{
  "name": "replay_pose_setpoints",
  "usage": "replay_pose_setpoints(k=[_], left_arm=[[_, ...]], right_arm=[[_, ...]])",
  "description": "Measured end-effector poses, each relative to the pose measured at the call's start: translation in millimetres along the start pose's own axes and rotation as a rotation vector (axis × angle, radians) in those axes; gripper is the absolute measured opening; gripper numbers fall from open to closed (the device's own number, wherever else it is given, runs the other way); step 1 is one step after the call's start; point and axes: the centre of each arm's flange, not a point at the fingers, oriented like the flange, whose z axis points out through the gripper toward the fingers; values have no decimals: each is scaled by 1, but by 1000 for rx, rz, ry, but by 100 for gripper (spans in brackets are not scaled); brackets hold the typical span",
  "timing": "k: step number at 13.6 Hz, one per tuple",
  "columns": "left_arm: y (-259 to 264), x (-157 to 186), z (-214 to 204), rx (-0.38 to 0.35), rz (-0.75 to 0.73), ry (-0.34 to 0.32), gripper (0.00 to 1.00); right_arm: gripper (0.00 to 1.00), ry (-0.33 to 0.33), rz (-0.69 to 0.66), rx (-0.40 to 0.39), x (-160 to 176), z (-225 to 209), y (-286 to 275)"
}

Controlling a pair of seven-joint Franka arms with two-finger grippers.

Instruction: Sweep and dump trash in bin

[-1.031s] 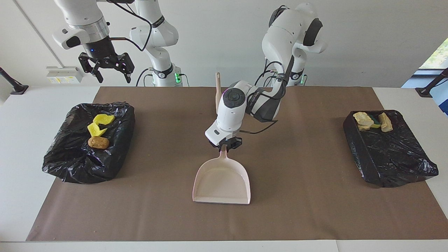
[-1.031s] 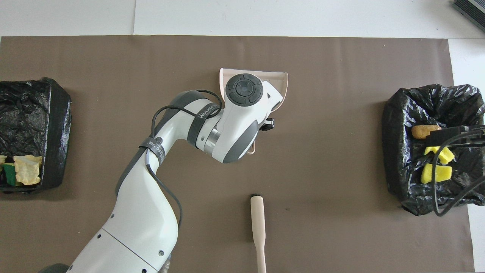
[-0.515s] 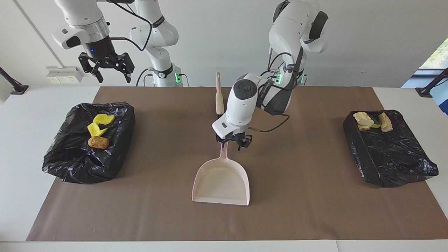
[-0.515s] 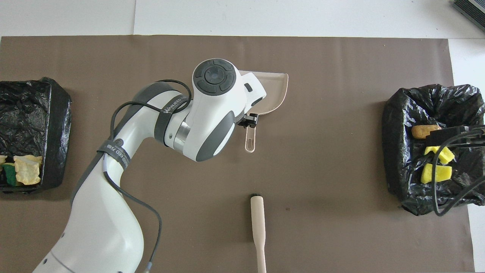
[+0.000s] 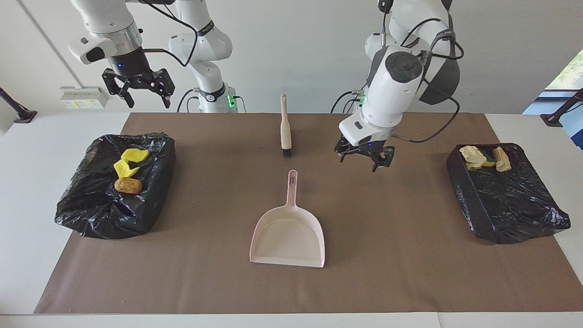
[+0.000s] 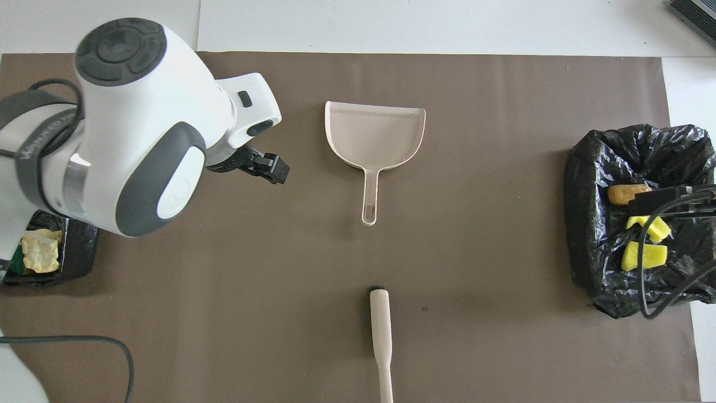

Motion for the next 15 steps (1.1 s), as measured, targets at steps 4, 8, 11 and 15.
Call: replay_pose_setpoints(k=[4,8,11,15], left_arm=[[-61,-49,-72,61,50,17,100],[-101,-102,-130,70,11,45,100],[-106,-115,-144,74,-3,65,100],[-109,-114,-138,71,-9,46,100]], right_arm=[[100,0,0,0,0,0,0],[100,0,0,0,0,0,0],[100,0,0,0,0,0,0],[100,0,0,0,0,0,0]])
